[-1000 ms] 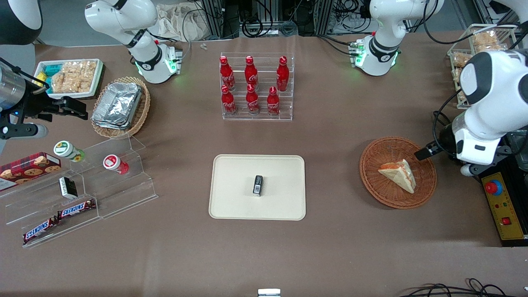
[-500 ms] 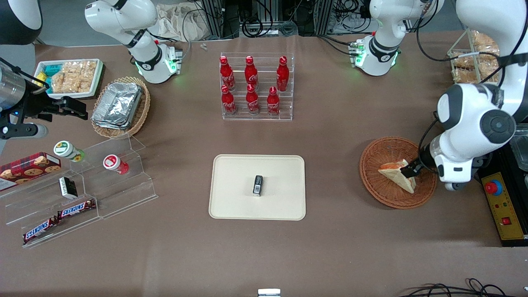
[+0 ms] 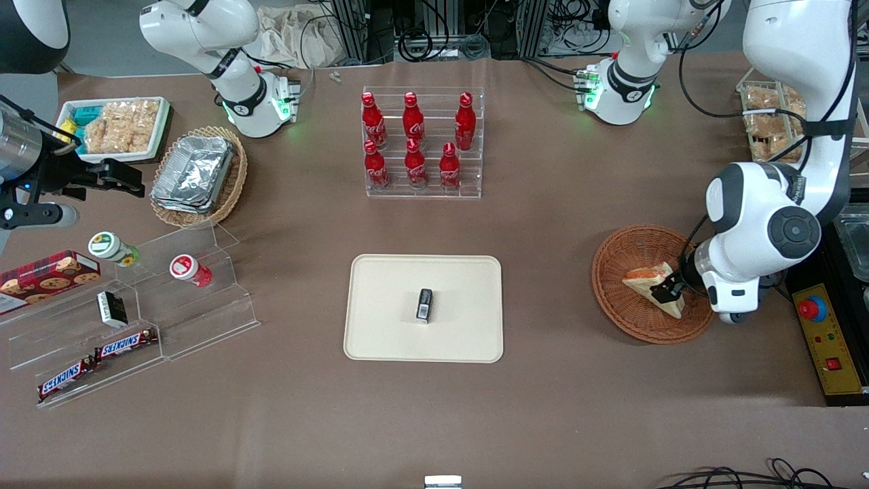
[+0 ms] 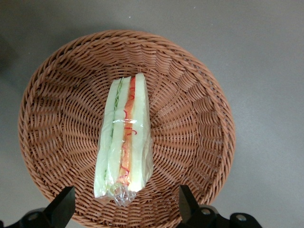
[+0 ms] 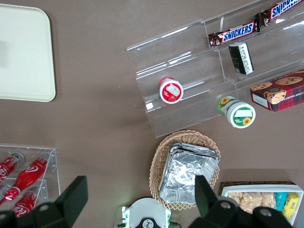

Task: Place sandwich from basket to tray
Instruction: 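Lower the open left gripper around the wrapped sandwich, then close the left gripper on the sandwich and lift it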

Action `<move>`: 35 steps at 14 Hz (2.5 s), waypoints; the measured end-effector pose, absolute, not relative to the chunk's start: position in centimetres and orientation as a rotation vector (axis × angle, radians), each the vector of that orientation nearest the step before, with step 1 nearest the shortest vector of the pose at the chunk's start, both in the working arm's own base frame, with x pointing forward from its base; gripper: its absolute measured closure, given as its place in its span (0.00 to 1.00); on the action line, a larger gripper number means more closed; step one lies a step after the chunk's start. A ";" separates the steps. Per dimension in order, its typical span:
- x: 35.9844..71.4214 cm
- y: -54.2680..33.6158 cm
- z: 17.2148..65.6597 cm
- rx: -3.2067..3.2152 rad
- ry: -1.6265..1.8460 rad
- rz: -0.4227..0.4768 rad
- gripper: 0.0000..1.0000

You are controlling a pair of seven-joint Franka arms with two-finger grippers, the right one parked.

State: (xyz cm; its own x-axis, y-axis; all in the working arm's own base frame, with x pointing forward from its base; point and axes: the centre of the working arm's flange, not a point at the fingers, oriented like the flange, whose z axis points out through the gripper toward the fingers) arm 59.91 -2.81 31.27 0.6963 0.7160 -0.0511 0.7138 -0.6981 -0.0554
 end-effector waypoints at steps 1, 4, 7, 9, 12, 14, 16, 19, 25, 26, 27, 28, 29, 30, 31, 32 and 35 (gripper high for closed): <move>59.8 -2.7 30.9 -2.865 -1.211 0.102 0.01; 59.3 -2.6 29.8 -2.863 -1.216 0.104 0.01; 59.4 -2.5 28.5 -2.870 -1.223 0.087 0.01; 59.5 -2.5 27.5 -2.871 -1.225 0.090 0.01; 59.6 -2.5 26.0 -2.878 -1.230 0.078 0.01; 59.4 -2.4 24.4 -2.883 -1.236 0.067 0.01; 59.2 -2.1 23.4 -2.879 -1.242 0.075 0.06; 59.3 -2.0 23.4 -2.878 -1.202 0.056 0.38; 59.8 -1.9 24.8 -2.892 -1.147 0.000 0.66; 59.9 -1.9 25.4 -2.896 -1.139 -0.009 0.66; 60.0 -1.8 26.3 -2.897 -1.123 -0.006 0.66; 60.0 -1.8 27.5 -2.896 -1.103 0.004 0.70; 60.1 -1.8 29.2 -2.896 -1.082 0.012 0.75; 60.2 -2.0 31.2 -2.901 -1.053 0.015 0.80; 60.3 -2.4 33.4 -2.909 -1.016 0.013 0.80; 60.3 -3.0 35.7 -2.920 -0.965 0.021 0.80; 60.3 -6.3 42.3 -2.948 -0.796 0.083 0.80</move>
State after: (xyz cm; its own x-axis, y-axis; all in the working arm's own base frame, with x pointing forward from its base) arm 60.28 -6.28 42.26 0.8631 0.5042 -0.0300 0.4995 -0.8608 -0.0975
